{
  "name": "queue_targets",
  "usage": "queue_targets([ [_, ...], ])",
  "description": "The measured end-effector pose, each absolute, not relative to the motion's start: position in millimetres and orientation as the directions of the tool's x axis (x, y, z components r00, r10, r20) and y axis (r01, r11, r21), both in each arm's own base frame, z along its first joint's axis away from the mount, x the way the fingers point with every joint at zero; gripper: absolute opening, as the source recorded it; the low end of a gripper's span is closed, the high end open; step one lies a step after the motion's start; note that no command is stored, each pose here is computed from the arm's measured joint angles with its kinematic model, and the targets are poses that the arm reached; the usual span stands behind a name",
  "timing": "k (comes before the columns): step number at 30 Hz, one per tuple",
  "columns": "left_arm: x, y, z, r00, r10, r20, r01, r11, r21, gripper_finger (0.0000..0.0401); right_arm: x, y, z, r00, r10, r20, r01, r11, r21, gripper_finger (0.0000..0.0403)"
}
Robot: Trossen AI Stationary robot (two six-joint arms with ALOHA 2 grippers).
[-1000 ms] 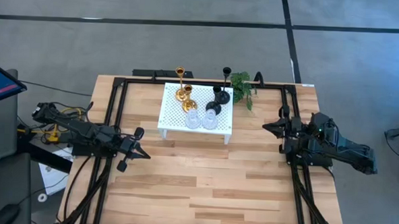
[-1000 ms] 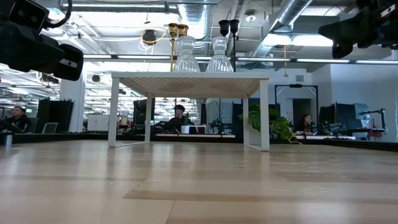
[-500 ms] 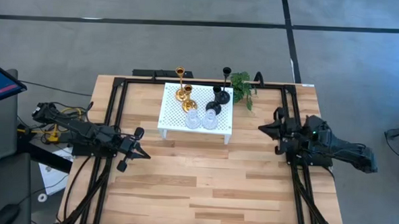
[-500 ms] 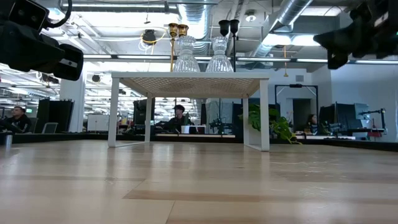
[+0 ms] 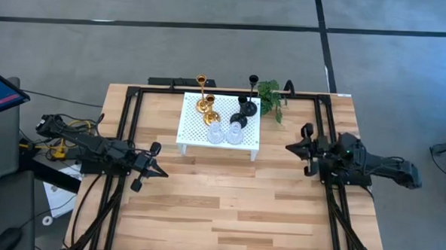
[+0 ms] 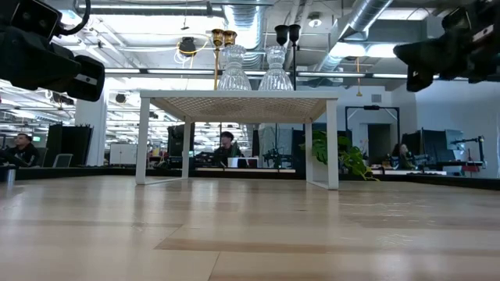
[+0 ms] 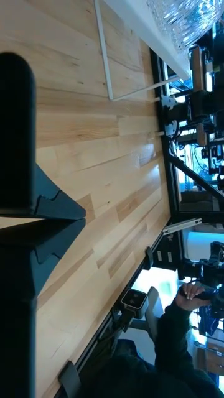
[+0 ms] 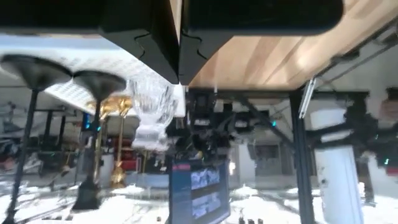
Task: Pick & Place candle stick holders
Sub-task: Return to Home Position
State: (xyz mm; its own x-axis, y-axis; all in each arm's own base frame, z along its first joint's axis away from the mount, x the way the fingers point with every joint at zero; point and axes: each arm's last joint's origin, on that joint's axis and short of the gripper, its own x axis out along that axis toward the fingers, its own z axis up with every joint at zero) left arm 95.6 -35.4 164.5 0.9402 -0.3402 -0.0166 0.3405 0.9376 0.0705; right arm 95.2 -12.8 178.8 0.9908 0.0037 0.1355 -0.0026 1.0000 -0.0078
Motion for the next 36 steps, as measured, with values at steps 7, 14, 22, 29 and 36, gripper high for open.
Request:
queue_targets([
  [7,96,-35,164,0.94,-0.34,-0.018,0.341,0.938,0.07,0.0006,97,-11,176,0.995,-0.018,0.102,0.02,1.0,-0.023,0.0],
  [14,96,-35,164,0.94,-0.34,-0.018,0.341,0.937,0.071,0.0006,97,-11,168,0.999,-0.025,0.026,0.026,0.999,-0.04,0.0],
  [22,96,-35,164,0.94,-0.341,-0.019,0.341,0.937,0.073,0.0006,98,-11,167,0.999,-0.049,0.016,0.049,0.999,0.014,0.0],
  [29,96,-35,165,0.94,-0.341,-0.017,0.341,0.937,0.071,0.0006,98,-11,167,0.999,-0.046,0.017,0.044,0.993,0.112,0.0],
  [36,96,-35,165,0.94,-0.341,-0.016,0.341,0.937,0.071,0.0006,98,-11,167,0.999,-0.045,0.017,0.043,0.993,0.112,0.0],
])
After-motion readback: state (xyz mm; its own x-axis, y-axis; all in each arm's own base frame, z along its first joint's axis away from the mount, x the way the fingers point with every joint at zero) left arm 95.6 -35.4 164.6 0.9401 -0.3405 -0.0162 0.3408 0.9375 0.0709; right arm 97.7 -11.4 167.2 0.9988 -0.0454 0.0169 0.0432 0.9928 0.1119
